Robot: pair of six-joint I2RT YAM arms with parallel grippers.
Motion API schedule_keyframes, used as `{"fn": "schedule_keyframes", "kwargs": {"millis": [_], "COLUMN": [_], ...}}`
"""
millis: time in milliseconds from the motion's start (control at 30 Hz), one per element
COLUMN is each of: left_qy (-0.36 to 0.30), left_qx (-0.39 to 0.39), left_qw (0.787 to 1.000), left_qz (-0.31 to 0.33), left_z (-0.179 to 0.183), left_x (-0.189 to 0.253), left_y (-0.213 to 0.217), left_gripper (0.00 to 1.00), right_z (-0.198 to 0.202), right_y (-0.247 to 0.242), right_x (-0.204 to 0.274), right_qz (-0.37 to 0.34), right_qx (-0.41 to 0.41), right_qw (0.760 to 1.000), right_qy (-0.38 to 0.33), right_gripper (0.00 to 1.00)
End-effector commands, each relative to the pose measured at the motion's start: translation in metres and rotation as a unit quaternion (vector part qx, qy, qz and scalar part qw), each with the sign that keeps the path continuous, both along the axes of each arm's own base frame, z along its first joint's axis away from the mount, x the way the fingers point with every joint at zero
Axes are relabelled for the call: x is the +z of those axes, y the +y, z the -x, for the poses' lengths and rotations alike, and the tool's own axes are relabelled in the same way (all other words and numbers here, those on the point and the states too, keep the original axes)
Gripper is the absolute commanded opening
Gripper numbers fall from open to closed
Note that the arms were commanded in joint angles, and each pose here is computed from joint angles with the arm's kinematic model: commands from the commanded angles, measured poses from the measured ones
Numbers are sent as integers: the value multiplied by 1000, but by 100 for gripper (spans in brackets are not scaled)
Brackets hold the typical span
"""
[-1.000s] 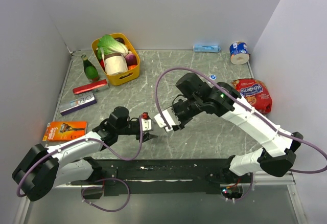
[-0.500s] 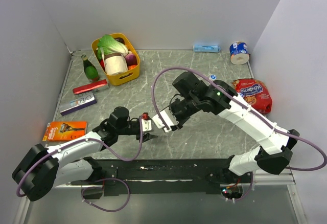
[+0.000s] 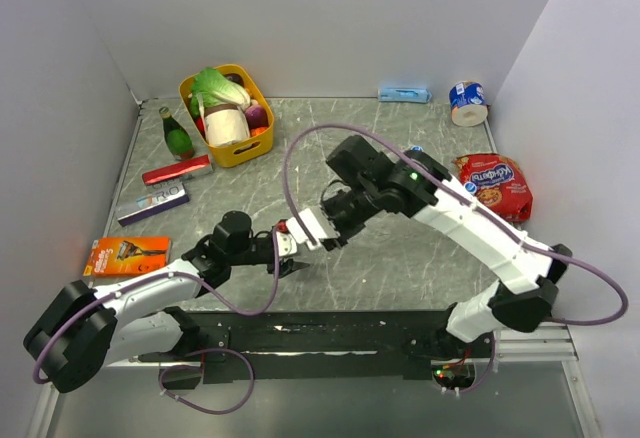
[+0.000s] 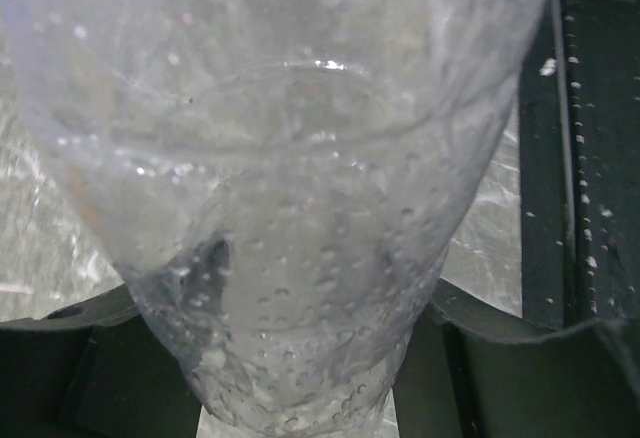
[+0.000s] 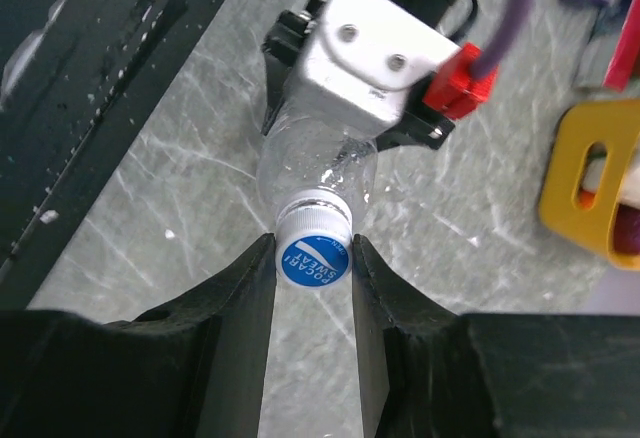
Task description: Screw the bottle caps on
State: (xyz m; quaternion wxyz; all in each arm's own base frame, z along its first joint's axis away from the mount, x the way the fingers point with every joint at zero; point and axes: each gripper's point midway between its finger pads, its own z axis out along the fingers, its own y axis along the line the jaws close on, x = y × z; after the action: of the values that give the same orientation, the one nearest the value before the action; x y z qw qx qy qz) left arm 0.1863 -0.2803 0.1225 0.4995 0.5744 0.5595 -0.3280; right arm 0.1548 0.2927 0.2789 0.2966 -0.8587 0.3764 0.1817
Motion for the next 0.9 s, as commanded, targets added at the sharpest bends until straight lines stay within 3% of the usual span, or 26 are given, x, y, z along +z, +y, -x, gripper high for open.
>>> {"fn": "schedule_keyframes", "kwargs": {"millis": [0,200,300,400,533,667,867], "left_qy": [-68,-18,-9,16,27,22,9], "left_qx": [52,173,203,217,234,246,292], "left_qw": [989,964,954,949,947,949,934], "left_qz": [122,202,221,226,217,197,207], "left_z": [-26,-54,-61,-63,-69,-73,-87], "left_x": [74,96,104,103,99,89,95], "left_y": [-13,0,2,-1,-3,-5,4], "left_gripper": [1,1,1,1,1,1,1], "right_z": [5,-21,-33,-33,-33,-34,-35], "right_y": [1,8,11,10,10,9,3], "right_x": [-21,-26,-32,-40,-47,-52,-61], "right_qz": [69,84,95,110,137,156,170], "right_qx": [-95,-262,-339,-365,-423,-449,-478], "right_qw": [986,925,873,857,811,785,766], "right_qy": [120,264,337,348,380,397,396], "right_gripper": [22,21,20,19,17,20,23]}}
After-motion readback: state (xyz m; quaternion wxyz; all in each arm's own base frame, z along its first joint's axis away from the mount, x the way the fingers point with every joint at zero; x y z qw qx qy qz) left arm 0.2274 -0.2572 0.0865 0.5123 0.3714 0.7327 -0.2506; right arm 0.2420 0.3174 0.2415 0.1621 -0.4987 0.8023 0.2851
